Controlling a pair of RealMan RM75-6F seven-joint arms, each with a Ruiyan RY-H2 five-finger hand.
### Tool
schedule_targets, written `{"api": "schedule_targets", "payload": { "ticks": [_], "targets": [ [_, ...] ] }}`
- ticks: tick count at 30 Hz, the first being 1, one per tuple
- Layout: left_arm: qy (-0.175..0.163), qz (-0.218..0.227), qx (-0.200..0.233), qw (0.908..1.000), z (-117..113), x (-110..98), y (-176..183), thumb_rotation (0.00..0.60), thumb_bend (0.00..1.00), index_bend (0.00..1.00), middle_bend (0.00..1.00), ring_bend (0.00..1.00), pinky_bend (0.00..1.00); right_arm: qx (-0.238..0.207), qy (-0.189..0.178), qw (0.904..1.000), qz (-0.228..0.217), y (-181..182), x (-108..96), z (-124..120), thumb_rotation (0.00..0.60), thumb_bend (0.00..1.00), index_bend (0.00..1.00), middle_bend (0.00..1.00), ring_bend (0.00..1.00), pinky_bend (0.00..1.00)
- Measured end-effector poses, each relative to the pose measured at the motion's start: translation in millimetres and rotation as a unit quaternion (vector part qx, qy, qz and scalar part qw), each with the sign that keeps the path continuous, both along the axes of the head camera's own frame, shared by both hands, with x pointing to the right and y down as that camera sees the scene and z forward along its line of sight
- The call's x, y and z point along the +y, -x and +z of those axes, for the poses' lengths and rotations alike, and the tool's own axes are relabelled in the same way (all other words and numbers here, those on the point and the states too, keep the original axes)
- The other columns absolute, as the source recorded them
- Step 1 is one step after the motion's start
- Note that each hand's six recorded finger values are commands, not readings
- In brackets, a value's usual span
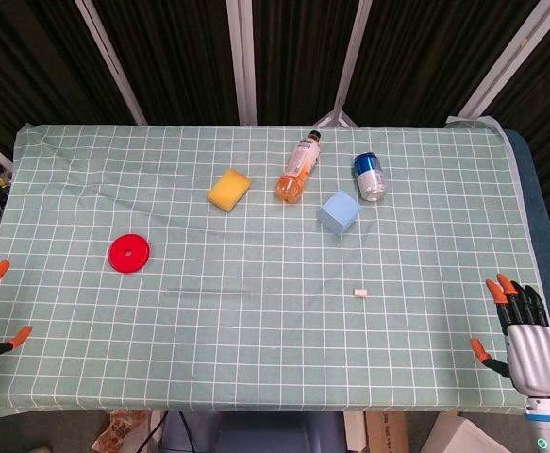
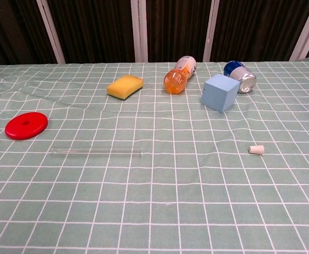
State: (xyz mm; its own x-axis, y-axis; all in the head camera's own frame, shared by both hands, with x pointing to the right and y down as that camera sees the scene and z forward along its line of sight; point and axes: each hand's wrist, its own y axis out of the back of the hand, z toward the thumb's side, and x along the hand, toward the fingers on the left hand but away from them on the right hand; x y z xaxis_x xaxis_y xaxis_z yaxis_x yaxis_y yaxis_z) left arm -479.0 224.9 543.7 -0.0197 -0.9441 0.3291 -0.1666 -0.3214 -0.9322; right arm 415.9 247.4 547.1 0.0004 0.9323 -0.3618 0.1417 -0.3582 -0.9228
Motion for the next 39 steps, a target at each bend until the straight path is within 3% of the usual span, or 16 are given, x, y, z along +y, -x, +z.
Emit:
{"api": "schedule_targets", "payload": {
  "ticks": [11,19,29,39],
  "targets": [
    [0.011,0.008,-0.006,0.9999,5,0,-4,0.6,0.11,0.01,0.0,0.0,0.0,-0.002,-0.002,1.0,0.001,1,0,0,0.6,0.31,0.0,0.0,0.0,0.0],
    [0.026,0.036,-0.004,0.999,18,-16,-27,0.6,0.15,0.1,0.05,0.0,0.0,-0.004,0.0,1.0,-0.001,3,-1,3,0.6,0.31,0.0,0.0,0.0,0.0],
    [0.059,0.092,-0.022,0.9938,60,-45,-99,0.6,0.29,0.26,0.26,0.0,0.0,-0.011,0.004,0.9999,0.001,4,-2,5,0.6,0.31,0.0,0.0,0.0,0.0],
    [0.089,0.137,-0.036,0.986,101,-48,-185,0.6,0.31,0.35,0.36,0.02,0.0,-0.02,0.01,0.9997,0.005,4,-2,5,0.6,0.31,0.0,0.0,0.0,0.0]
  ]
}}
